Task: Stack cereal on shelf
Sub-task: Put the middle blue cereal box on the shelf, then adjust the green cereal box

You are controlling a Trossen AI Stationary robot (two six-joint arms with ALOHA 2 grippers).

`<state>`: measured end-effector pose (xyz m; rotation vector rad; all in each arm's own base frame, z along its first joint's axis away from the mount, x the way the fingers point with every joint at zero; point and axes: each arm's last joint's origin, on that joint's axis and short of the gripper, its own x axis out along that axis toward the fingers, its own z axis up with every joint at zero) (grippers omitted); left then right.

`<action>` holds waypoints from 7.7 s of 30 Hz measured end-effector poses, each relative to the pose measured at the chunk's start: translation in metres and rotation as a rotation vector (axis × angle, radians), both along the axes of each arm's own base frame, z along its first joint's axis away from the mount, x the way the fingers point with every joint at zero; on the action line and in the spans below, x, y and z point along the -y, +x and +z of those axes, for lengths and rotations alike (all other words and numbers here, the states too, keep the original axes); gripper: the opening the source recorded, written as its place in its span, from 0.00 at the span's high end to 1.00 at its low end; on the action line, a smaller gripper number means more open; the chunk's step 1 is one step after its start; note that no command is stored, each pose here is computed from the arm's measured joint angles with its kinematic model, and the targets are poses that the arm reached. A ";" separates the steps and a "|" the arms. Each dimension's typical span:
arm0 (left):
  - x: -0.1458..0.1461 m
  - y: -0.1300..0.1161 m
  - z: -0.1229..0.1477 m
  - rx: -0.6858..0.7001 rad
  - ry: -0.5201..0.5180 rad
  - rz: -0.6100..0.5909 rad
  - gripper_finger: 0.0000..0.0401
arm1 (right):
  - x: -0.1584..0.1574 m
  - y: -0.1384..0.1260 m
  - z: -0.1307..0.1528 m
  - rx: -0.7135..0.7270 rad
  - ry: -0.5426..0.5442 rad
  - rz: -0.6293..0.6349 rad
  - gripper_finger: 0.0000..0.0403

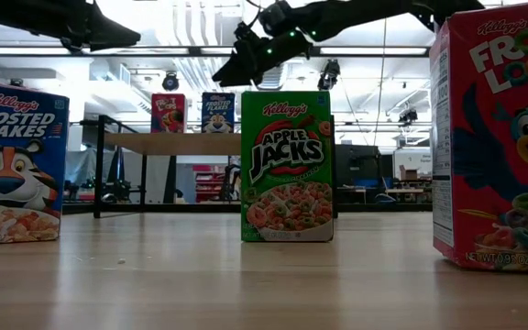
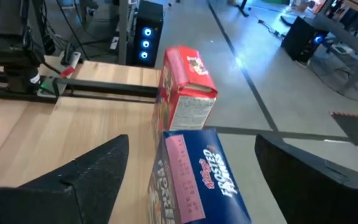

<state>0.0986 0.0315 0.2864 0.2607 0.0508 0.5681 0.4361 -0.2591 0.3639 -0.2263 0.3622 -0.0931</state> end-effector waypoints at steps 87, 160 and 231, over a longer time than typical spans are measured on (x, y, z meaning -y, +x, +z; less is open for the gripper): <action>0.000 0.000 -0.002 -0.013 -0.013 0.000 0.52 | 0.009 0.003 -0.023 -0.074 0.159 -0.137 0.45; 0.000 0.001 -0.001 -0.005 -0.018 -0.001 0.52 | -0.071 -0.059 0.003 -0.618 0.128 -0.701 0.97; 0.000 0.001 -0.001 -0.005 -0.018 -0.002 0.52 | -0.068 -0.034 -0.003 -0.407 0.147 -0.615 0.97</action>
